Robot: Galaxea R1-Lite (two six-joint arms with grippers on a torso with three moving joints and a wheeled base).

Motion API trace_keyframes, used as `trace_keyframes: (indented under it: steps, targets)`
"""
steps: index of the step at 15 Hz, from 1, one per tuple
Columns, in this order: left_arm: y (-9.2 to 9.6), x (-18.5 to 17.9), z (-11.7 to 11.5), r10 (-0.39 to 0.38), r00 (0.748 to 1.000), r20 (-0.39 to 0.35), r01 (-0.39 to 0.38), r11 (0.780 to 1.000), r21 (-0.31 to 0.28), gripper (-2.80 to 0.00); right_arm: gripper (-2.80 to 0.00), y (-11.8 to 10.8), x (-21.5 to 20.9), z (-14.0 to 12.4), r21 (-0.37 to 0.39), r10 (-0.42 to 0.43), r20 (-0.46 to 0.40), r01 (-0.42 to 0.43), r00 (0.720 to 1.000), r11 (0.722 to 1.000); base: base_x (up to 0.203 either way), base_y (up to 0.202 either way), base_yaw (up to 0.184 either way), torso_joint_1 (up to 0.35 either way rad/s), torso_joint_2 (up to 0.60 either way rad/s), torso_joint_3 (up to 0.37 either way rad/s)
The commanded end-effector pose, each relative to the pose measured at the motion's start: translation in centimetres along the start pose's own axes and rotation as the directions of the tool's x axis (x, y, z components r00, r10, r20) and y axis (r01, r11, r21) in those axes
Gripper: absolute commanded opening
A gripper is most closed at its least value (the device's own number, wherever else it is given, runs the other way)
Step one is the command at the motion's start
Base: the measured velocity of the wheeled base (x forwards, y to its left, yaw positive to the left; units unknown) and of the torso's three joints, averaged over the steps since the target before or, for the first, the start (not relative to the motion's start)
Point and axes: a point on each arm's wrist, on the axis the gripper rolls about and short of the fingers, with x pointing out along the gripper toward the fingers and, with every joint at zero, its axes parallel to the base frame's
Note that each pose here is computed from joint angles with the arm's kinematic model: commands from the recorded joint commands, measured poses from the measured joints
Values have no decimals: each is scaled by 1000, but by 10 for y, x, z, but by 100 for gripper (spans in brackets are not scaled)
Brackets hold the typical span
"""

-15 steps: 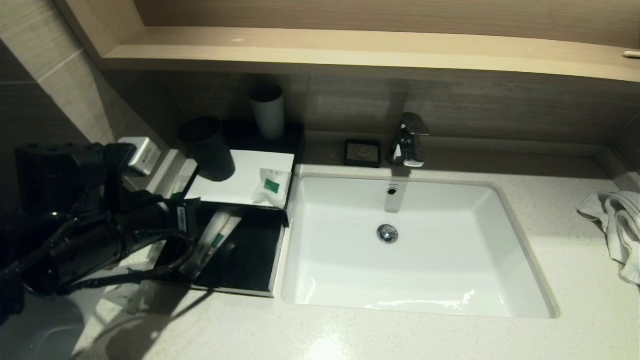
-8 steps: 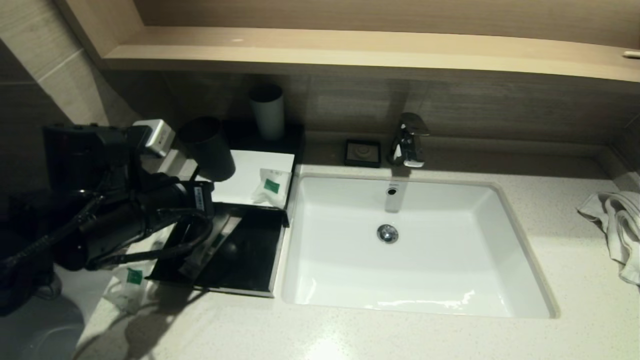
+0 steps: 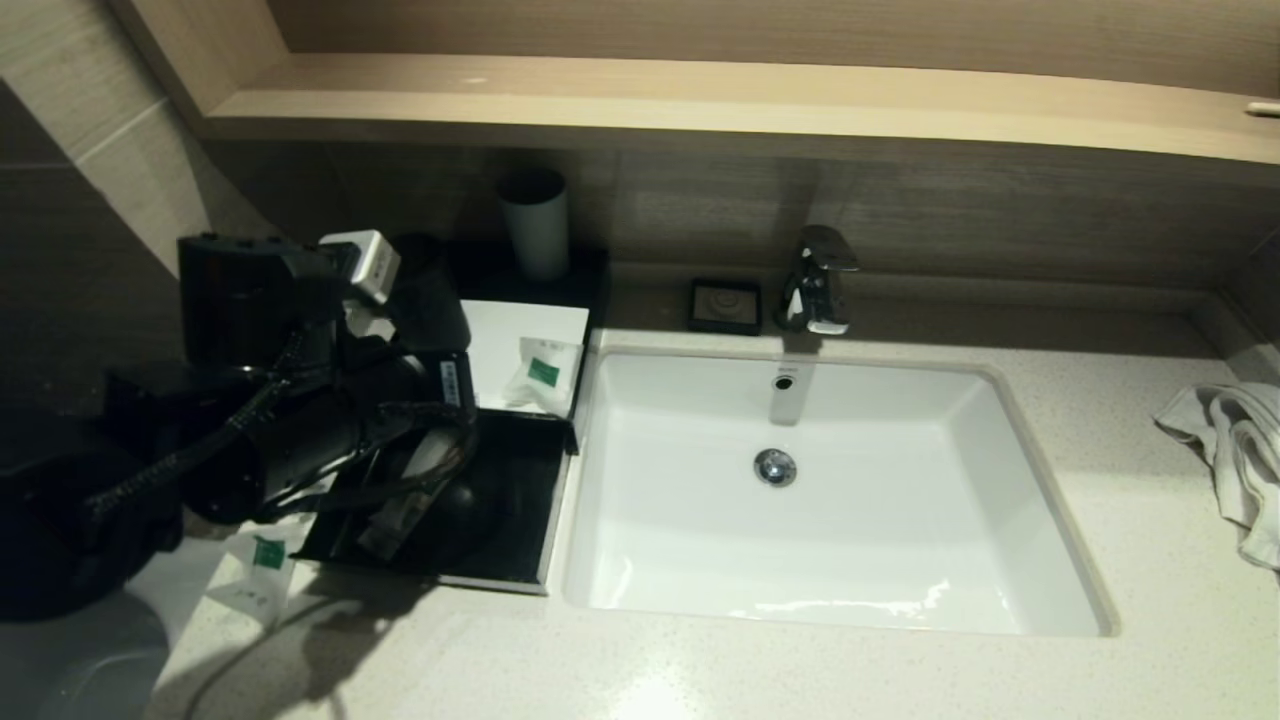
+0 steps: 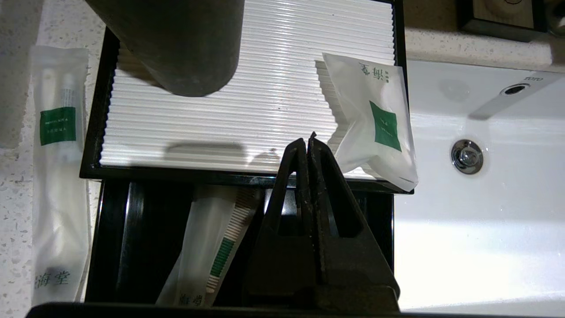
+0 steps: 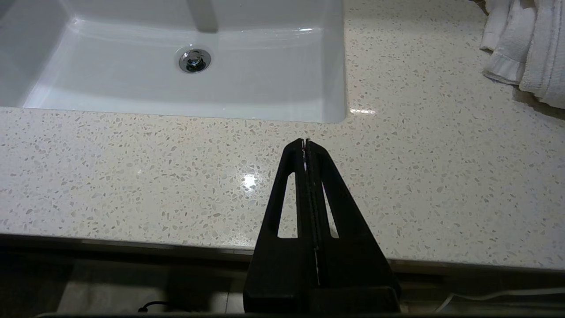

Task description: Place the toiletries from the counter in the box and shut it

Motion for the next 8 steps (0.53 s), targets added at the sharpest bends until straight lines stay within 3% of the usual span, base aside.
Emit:
trace_keyframes:
  steps: [1, 7, 8]
  targets:
    - [-2, 5, -1, -2, 1000, -3, 2, 1000, 0, -280, -280, 0, 0, 0, -1, 1, 0, -1, 1000, 1000, 0, 0, 0, 0, 0, 0]
    - [-12, 12, -2, -29, 1000, 2, 29, 999, -13, -280, -280, 0, 0, 0, -1, 1, 0, -1, 1000, 1000, 0, 0, 0, 0, 0, 0]
    - [-13, 13, 1, -32, 999, 12, 33, 999, -16, -151, -280, 0, 0, 0, -1, 1, 0, -1, 1000, 1000, 0, 0, 0, 0, 0, 0]
